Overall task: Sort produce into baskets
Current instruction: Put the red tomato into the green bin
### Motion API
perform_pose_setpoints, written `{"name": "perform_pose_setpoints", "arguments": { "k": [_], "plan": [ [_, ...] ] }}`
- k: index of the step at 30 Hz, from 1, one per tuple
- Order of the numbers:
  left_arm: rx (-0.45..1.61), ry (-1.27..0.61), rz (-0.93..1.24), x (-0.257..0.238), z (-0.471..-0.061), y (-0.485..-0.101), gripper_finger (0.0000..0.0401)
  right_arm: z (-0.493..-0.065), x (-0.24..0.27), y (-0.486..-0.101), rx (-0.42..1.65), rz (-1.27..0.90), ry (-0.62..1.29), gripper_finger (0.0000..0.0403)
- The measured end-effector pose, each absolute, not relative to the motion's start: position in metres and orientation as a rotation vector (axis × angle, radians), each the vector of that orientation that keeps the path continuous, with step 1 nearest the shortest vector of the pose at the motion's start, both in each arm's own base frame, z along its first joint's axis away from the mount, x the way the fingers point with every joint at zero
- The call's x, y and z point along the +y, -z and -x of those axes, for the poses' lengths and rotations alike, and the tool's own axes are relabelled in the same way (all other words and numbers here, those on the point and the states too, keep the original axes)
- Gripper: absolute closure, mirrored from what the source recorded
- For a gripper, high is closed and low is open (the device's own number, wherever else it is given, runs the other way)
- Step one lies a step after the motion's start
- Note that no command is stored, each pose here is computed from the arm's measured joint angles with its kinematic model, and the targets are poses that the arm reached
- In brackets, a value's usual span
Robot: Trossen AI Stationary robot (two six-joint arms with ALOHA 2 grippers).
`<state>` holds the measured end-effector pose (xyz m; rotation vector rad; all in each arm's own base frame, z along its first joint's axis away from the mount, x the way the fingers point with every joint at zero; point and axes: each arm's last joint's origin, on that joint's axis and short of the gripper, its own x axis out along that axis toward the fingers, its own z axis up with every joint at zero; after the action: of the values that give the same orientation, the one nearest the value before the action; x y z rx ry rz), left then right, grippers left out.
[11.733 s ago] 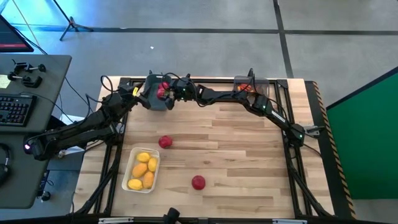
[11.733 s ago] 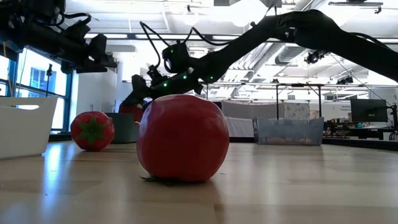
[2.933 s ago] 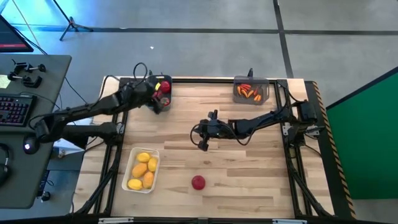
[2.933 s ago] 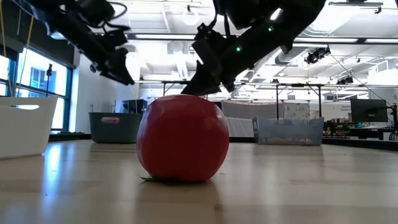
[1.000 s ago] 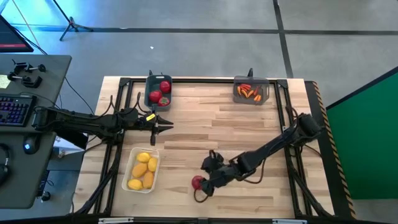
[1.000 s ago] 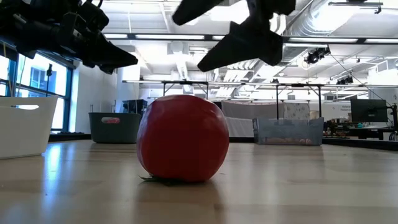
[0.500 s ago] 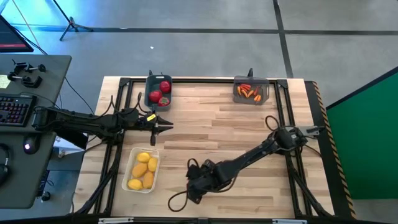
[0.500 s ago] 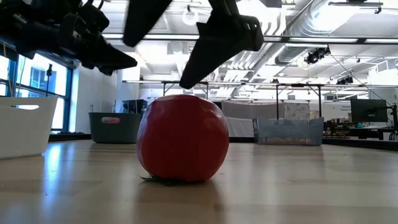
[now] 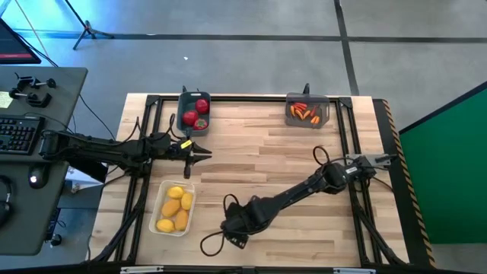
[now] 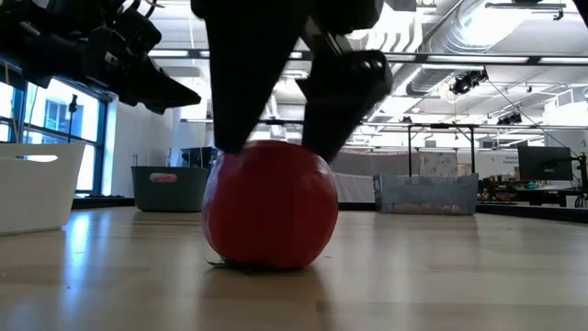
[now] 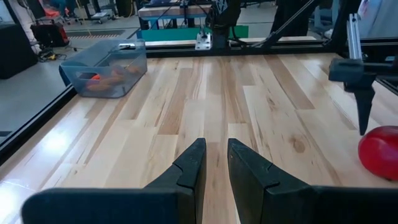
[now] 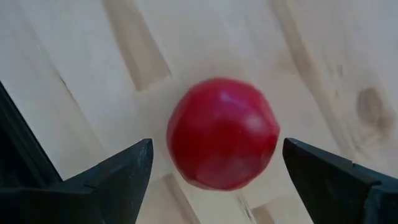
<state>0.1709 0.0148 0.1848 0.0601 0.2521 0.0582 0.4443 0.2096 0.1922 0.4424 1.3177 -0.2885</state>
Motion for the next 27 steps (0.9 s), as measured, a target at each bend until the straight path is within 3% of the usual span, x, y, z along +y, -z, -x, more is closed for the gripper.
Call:
{"name": "perform_pose_setpoints", "arguments": {
  "k": [6,16,21,27],
  "plan": [
    [0.252,-0.058,-0.065,0.015,-0.171,-0.185,0.0350,-0.447,0.206,-0.181,1.352,-0.486,0.252,0.0066],
    [0.307,-0.163,-0.089,0.018,-0.169,-0.180,0.0350,-0.453,0.190,-0.171,1.358,-0.501,0.220,0.0147],
    [0.303,-0.249,-0.081,0.026,-0.167,-0.182,0.0355,-0.466,0.162,-0.176,1.313,-0.427,0.228,0.0173],
    [0.272,-0.261,-0.010,0.047,-0.159,-0.186,0.0396,-0.483,0.104,-0.176,1.280,-0.296,0.240,0.0177]
  ]
}}
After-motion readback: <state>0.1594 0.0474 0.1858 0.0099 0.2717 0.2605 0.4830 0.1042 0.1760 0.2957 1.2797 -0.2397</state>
